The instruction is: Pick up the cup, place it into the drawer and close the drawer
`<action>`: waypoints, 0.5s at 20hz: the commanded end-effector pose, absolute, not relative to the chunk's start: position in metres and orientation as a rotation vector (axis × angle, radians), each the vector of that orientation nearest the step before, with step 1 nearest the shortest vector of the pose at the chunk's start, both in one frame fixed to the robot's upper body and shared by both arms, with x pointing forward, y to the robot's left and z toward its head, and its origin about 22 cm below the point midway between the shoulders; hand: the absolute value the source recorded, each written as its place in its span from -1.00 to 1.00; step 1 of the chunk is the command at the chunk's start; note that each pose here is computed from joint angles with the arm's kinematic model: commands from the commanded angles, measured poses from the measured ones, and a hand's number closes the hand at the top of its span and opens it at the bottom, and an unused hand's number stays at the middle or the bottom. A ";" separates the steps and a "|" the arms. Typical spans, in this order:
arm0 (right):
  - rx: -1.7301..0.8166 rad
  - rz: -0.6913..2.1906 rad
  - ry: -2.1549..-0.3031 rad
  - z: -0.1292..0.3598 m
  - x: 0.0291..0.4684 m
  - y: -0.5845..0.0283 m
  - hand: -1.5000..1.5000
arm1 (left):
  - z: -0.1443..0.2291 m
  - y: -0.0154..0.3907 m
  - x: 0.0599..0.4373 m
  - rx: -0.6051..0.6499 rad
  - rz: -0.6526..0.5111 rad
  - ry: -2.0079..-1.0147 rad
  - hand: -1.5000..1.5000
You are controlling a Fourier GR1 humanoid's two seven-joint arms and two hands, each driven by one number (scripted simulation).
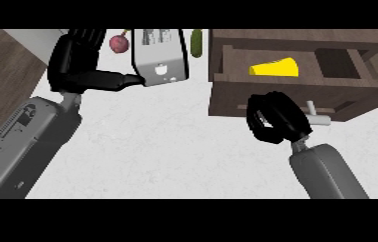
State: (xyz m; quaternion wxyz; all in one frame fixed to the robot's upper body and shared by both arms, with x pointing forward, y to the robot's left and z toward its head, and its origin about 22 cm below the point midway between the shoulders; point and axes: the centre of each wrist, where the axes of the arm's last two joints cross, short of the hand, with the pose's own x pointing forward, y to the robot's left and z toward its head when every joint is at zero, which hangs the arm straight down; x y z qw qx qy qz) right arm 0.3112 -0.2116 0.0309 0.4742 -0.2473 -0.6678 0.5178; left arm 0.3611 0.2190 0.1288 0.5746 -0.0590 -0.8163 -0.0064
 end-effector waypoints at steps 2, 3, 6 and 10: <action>-0.638 1.296 -1.605 0.002 0.345 -0.208 1.00 | 0.130 0.270 0.339 -0.111 -0.029 -1.902 -1.00; -0.635 1.287 -1.616 -0.003 0.353 -0.207 1.00 | 0.104 0.267 0.342 -0.126 -0.019 -1.902 -1.00; -0.617 1.289 -1.588 -0.004 0.378 -0.214 1.00 | 0.106 0.267 0.340 -0.130 0.006 -1.911 -1.00; -0.595 1.271 -1.552 -0.004 0.398 -0.220 1.00 | 0.126 0.271 0.340 -0.129 -0.018 -1.905 -1.00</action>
